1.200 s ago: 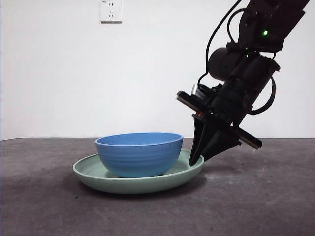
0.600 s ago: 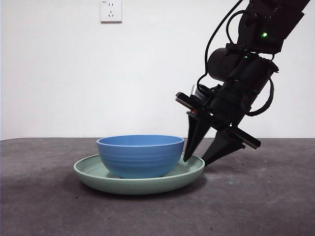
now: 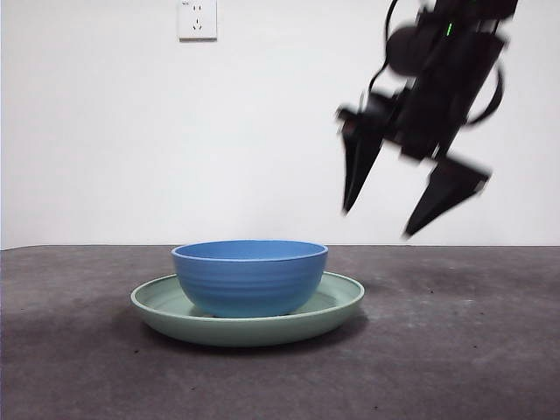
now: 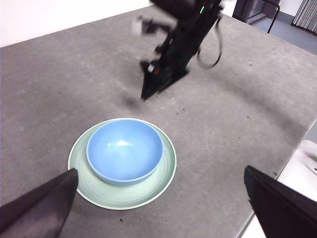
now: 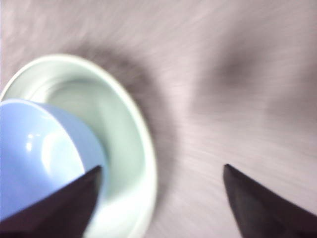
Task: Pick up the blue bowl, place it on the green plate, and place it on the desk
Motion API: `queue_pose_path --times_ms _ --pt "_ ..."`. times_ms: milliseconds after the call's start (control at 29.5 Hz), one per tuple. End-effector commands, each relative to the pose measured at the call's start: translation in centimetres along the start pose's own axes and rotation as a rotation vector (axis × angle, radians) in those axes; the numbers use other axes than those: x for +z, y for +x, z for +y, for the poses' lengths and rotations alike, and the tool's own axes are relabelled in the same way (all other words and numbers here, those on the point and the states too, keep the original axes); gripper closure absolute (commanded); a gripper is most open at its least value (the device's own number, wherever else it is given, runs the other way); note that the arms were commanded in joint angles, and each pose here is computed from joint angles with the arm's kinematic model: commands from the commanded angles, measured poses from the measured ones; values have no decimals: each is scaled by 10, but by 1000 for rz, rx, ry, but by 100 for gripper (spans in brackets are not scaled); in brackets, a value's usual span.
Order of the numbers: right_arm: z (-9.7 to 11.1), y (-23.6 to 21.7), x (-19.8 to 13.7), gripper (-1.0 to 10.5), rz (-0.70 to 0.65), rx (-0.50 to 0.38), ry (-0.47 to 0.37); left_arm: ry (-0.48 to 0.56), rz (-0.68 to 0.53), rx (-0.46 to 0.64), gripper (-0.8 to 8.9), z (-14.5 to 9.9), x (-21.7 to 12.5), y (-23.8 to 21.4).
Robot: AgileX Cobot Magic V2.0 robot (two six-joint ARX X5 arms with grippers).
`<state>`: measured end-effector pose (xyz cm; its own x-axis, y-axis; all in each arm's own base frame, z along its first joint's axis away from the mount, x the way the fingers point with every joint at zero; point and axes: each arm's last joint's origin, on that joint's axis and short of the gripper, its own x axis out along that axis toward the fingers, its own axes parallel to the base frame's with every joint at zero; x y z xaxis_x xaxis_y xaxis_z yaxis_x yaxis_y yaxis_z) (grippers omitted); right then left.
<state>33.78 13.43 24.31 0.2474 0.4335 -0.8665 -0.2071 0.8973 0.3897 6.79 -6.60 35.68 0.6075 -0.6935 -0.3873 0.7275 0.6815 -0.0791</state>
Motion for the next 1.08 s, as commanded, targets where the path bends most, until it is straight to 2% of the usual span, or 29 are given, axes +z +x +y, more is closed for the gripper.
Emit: queue_pose_path --times_ms 34,237,372,677,880,1083 --pt "10 -27 -2 456 -42 -47 -66 2 -17 0 191 -1 4 -1" --pt "28 -83 -25 445 -130 -119 -126 1 -15 0 191 -1 3 -1" --pt "41 -113 -46 342 -164 -165 -161 1 -16 0 191 -1 3 -1" --pt "62 -167 -109 341 -217 -117 -270 2 -17 0 191 -1 4 -1" --pt "61 -177 -154 341 -238 -57 -348 2 -17 0 191 -1 4 -1" --pt "43 -162 -190 341 -193 -51 -368 1 -16 0 191 -1 3 -1"
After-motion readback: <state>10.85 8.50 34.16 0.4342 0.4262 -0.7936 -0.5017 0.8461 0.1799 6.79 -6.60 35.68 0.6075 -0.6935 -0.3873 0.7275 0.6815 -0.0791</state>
